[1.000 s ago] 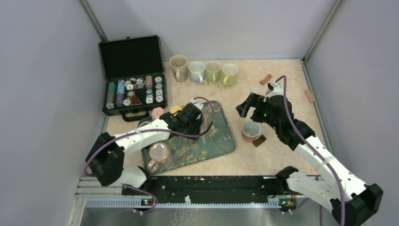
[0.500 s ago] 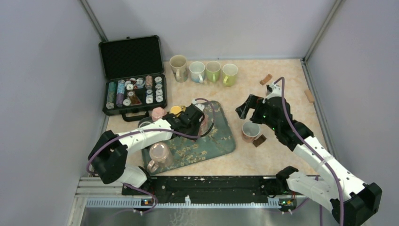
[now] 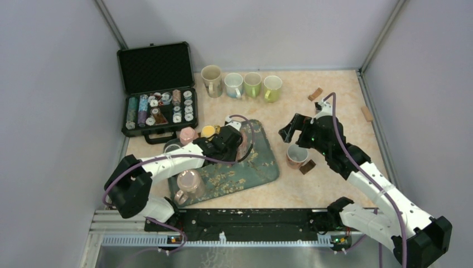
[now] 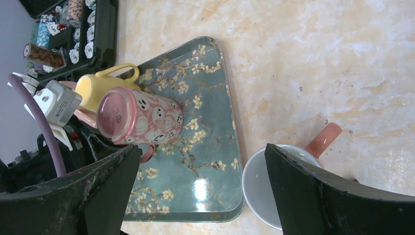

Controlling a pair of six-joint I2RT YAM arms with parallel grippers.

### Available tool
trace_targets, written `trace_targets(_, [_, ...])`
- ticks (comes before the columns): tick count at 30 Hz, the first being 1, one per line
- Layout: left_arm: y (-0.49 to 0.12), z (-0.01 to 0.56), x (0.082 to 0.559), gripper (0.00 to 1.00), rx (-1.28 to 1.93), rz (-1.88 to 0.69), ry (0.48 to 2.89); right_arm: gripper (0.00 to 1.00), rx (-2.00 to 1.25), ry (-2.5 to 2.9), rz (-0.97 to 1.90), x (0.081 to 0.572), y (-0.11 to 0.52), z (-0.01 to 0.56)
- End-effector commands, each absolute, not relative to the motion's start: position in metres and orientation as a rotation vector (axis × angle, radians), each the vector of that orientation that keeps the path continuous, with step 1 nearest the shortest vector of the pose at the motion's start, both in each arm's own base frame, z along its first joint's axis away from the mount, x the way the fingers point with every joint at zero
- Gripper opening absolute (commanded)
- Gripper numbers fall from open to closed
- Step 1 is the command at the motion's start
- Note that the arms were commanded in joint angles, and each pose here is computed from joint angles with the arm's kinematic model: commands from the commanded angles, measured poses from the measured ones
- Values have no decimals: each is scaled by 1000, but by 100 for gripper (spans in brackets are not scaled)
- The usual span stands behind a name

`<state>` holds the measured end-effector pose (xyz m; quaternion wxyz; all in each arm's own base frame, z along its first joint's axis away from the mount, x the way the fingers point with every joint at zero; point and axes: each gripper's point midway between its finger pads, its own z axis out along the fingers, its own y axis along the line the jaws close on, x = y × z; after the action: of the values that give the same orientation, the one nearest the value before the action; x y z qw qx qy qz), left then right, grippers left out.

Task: Turn the mug right side up
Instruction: Turn over the cup on the tray.

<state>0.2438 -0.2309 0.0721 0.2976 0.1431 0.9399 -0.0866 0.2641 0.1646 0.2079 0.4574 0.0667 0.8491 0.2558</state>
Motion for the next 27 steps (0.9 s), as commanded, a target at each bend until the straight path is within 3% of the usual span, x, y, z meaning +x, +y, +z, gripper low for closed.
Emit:
trace_targets(1, [-238,84,256,38,311,-268,2404,99,157,2043,667,265,167,220])
trace_targets(12, [-236,84,263,33,279,-254,2349,99,155,2055,672,264,169,216])
trace_targets(15, [-238,85,265,26,284,-253,2339,99,157,2056,669,264,168,215])
trace_targets(22, [-237,94,271,0,309,-229,2312,99,148,2060,679,264,170,213])
trace_targets(27, [-246,121,275,0,316,-289,2255,99,140,2053,685,265,172,216])
